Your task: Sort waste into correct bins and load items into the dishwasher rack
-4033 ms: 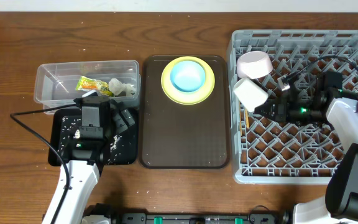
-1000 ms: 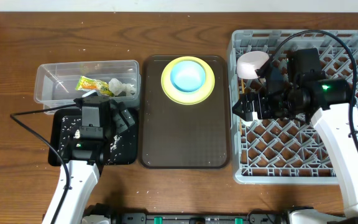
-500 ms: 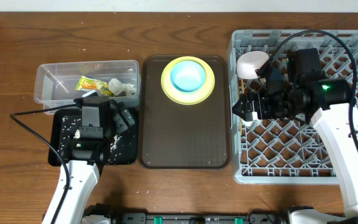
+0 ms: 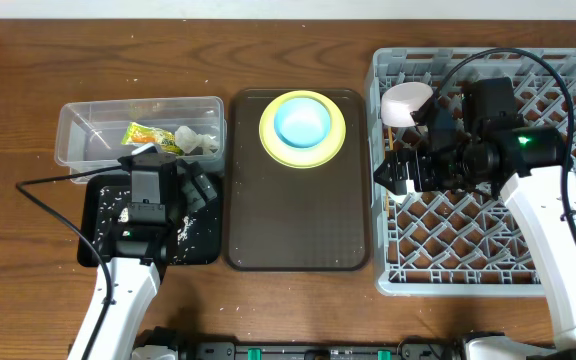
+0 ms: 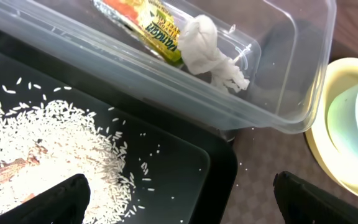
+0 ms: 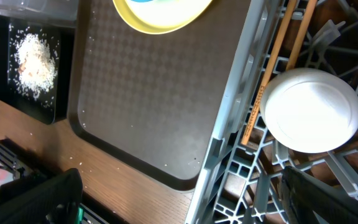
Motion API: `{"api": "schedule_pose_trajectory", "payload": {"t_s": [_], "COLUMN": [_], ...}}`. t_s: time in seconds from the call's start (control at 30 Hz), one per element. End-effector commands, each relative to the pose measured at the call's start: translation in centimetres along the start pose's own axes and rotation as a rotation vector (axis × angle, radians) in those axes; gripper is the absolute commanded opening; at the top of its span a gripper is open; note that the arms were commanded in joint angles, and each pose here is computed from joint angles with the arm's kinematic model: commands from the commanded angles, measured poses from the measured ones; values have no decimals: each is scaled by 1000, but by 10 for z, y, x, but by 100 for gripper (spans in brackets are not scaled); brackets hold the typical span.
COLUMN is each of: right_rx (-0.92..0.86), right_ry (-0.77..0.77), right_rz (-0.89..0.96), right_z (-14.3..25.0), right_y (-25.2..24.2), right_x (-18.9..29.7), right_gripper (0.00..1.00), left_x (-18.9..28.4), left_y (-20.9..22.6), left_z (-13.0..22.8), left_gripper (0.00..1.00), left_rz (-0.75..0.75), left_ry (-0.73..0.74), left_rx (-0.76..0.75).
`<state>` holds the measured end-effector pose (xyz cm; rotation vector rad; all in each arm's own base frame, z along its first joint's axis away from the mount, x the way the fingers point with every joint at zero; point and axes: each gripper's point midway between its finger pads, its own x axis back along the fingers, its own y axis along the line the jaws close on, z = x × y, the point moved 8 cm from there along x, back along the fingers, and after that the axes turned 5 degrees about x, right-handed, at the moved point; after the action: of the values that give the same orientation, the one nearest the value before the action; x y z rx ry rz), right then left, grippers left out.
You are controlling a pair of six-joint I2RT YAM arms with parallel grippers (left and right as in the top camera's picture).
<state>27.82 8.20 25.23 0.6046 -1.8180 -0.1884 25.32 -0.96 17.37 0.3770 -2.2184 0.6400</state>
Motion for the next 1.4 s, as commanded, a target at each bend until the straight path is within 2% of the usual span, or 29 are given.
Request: {"api": "schedule_pose_trajectory", "payload": {"t_s": [0.0, 0.6, 0.7, 0.8, 0.9, 1.13, 1.23, 1.37], "right_rx": [4, 6, 159, 192, 191, 169, 88, -83], "right_ry": [-8, -8, -2, 24, 29, 0, -74, -83], "right_rz": [-3, -2, 194, 376, 415, 385, 257, 57], "right_z": [-1, -1, -4, -3, -3, -6, -15, -14], "right_y": [4, 4, -14, -30, -33, -31, -19, -2], "right_x": [2, 2, 4, 9, 10, 9, 6, 3], "right_gripper": [99, 99, 99, 99, 99, 99, 99, 99], "left_x": [2, 2, 2, 2, 2, 2, 2, 2], "left_y": [-2, 0, -1, -1, -1, -1, -1, -1], "left_z": [-6, -10, -10, -10, -10, -10, -10, -10], "left_gripper": [97, 98, 98, 98, 98, 98, 98, 98], "left_rz": [6, -22, -21, -21, -21, -21, -21, -21], "left_ry": [-17, -56, -56, -56, -55, -55, -55, -55], "left_rx": [-1, 1, 1, 1, 1, 1, 1, 1]}}
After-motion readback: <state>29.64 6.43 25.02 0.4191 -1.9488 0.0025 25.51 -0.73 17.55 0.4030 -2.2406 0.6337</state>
